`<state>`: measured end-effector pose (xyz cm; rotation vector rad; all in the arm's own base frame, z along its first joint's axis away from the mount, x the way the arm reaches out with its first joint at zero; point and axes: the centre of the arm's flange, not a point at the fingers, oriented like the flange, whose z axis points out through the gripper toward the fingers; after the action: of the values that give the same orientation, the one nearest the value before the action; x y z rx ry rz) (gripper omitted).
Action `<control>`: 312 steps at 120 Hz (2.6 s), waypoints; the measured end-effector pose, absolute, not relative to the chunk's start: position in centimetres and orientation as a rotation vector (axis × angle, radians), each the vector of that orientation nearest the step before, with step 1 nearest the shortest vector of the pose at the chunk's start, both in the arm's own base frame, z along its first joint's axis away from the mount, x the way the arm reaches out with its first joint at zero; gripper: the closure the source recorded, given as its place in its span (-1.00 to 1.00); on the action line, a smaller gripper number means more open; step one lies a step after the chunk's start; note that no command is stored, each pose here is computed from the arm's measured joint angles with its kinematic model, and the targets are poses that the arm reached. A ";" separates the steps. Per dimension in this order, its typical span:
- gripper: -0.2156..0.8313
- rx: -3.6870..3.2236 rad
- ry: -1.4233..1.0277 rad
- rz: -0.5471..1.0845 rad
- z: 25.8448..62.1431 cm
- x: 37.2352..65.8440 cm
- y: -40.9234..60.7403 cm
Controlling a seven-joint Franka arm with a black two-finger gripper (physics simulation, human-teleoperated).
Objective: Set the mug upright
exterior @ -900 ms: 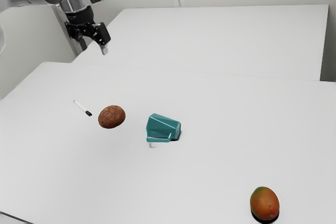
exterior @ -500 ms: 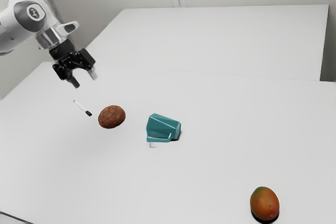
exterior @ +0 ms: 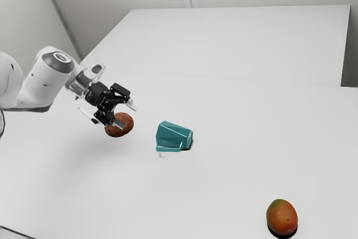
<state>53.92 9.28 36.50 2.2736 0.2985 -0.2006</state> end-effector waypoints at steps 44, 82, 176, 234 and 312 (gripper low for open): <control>-0.59 2.223 0.278 -0.104 30.4 58.5 6.0; -0.58 2.210 0.217 -0.113 27.9 58.5 3.1; 0.78 2.172 0.133 -0.068 30.1 59.0 -0.4; 0.89 2.311 -0.070 0.021 37.0 58.7 -3.6; 0.90 3.181 -0.922 -0.029 39.1 56.3 -13.1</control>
<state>56.25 -13.15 39.08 3.1810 -0.9223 -0.0294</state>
